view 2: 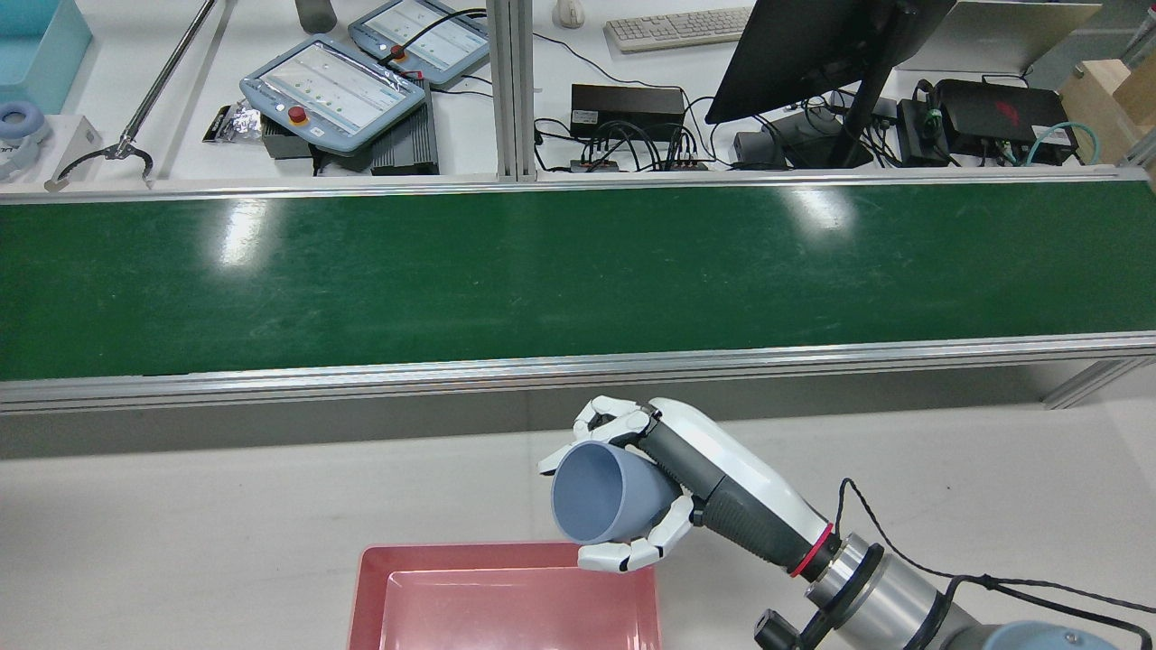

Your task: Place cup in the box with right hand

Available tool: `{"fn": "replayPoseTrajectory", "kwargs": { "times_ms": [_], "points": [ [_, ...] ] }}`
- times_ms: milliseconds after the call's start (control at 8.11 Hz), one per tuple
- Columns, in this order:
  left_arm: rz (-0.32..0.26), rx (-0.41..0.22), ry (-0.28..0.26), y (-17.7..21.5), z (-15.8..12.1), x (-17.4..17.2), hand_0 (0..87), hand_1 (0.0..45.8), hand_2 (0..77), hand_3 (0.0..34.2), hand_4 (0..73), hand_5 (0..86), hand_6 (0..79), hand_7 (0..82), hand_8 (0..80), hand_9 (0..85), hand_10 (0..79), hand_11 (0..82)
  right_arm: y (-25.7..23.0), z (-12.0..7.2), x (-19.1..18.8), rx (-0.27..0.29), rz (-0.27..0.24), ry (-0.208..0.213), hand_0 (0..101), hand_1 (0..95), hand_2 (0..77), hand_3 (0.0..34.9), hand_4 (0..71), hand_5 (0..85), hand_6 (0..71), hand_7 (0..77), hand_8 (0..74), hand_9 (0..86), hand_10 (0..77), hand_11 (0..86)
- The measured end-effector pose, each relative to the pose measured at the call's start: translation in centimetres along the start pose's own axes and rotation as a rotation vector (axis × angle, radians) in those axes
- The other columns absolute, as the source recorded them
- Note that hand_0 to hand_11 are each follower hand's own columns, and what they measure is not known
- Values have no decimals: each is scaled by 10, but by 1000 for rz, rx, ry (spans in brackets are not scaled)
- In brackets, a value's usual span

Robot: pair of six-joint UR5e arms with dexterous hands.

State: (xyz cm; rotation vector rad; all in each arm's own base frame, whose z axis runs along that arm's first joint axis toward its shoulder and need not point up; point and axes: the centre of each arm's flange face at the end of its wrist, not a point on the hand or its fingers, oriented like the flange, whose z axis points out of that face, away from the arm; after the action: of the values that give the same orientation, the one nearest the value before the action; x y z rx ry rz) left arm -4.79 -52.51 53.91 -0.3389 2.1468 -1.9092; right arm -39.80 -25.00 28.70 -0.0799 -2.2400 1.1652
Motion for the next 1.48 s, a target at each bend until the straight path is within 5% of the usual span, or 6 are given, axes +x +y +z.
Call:
{"fn": "replayPoseTrajectory", "kwargs": {
  "times_ms": [123, 247, 493, 616, 740, 1479],
  "points": [
    [0, 0, 0, 0, 0, 0, 0, 5, 5, 0, 11, 5, 5, 5, 0, 0, 0, 0, 10, -2, 8, -12, -8, 13, 436, 44, 344, 0, 311, 65, 229, 698, 393, 698, 224, 355],
    [0, 1, 0, 0, 0, 0, 0, 5, 5, 0, 11, 5, 0, 5, 0, 0, 0, 0, 14, -3, 13, -17, -14, 21, 385, 245, 0, 0, 169, 16, 114, 595, 207, 551, 87, 229],
    [-1, 1, 0, 0, 0, 0, 0, 5, 5, 0, 11, 5, 5, 5, 0, 0, 0, 0, 16, -5, 19, -20, -19, 34, 385, 245, 0, 0, 169, 16, 22, 447, 207, 551, 11, 65],
    [-1, 1, 0, 0, 0, 0, 0, 5, 5, 0, 11, 5, 0, 5, 0, 0, 0, 0, 17, -5, 21, -21, -19, 37, 405, 82, 5, 0, 0, 16, 11, 131, 5, 278, 5, 11],
    [-1, 1, 0, 0, 0, 0, 0, 5, 5, 0, 11, 5, 5, 5, 0, 0, 0, 0, 17, -5, 21, -22, -17, 39, 406, 76, 5, 0, 0, 16, 5, 27, 5, 82, 5, 11],
    [0, 1, 0, -1, 0, 0, 0, 5, 5, 0, 11, 5, 0, 5, 0, 0, 0, 0, -161, -30, -131, 136, 62, -76, 430, 82, 5, 0, 0, 16, 5, 11, 0, 5, 0, 11]
  ]
}}
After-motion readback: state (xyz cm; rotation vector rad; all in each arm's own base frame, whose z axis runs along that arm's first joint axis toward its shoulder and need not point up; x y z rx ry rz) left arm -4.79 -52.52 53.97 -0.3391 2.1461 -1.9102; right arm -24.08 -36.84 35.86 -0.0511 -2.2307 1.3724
